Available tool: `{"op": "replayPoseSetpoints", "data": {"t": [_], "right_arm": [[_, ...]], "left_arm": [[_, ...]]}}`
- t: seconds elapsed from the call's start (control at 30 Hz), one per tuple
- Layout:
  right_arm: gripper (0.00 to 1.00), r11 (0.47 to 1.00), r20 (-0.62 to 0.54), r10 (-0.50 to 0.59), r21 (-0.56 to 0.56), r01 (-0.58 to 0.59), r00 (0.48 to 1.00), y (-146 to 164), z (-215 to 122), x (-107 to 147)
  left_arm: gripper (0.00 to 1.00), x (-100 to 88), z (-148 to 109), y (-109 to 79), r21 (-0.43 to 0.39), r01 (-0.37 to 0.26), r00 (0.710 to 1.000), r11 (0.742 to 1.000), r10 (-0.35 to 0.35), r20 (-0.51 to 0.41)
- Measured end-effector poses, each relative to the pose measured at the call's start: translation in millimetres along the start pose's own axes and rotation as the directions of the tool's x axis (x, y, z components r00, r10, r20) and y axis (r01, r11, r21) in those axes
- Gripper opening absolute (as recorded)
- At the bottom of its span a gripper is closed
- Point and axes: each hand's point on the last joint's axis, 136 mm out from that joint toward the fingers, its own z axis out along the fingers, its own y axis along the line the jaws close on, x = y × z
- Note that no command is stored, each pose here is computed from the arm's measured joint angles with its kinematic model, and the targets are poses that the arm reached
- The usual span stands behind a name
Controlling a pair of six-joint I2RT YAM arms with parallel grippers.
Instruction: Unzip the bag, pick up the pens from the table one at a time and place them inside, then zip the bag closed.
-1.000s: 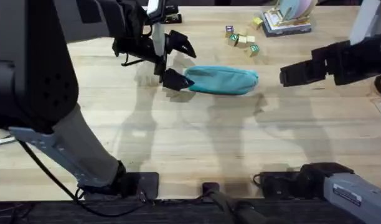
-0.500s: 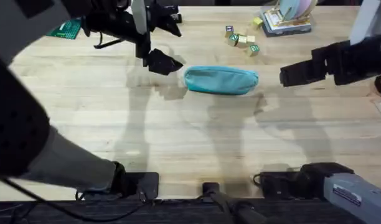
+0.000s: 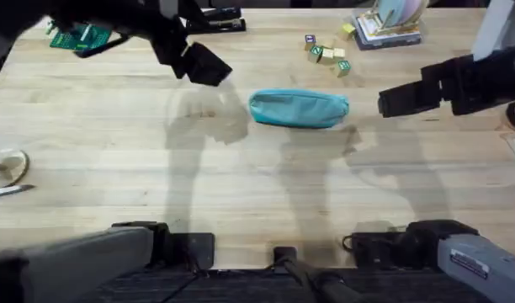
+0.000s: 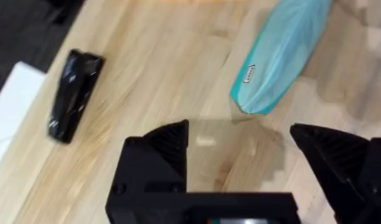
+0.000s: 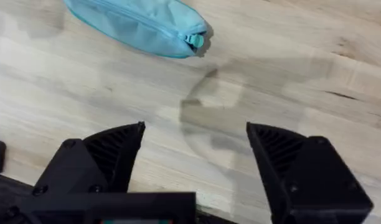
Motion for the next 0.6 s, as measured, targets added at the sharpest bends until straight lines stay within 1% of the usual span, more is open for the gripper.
{"op": "replayPoseSetpoints", "data": {"t": [0.1, 0.23, 0.37, 0.47, 0.6], "right_arm": [[0.998, 1.0, 0.0, 0.0, 0.0, 0.0, 1.0, 0, 0, 0], [0.998, 1.0, 0.0, 0.0, 0.0, 0.0, 1.0, 0, 0, 0], [0.998, 1.0, 0.0, 0.0, 0.0, 0.0, 1.0, 0, 0, 0], [0.998, 1.0, 0.0, 0.0, 0.0, 0.0, 1.0, 0, 0, 0], [0.998, 1.0, 0.002, 0.0, 0.0, 0.0, 1.0, 0, 0, 0]], "left_arm": [[0.993, -5.0, -19, 1.0, -0.08, 0.014, 1.0, 0.997, -0.015, -0.013], [0.993, -11.2, -43, 1.3, -0.181, 0.002, 1.0, 0.983, -0.006, -0.023], [0.994, -15.7, -67, 1.2, -0.282, -0.006, 1.0, 0.959, -0.003, -0.031], [0.994, -18.0, -83, 1.6, -0.351, 0.005, 0.999, 0.936, -0.016, -0.03], [0.994, -20.1, -100, 0.0, -0.413, 0.014, 0.999, 0.911, -0.026, -0.025]]}}
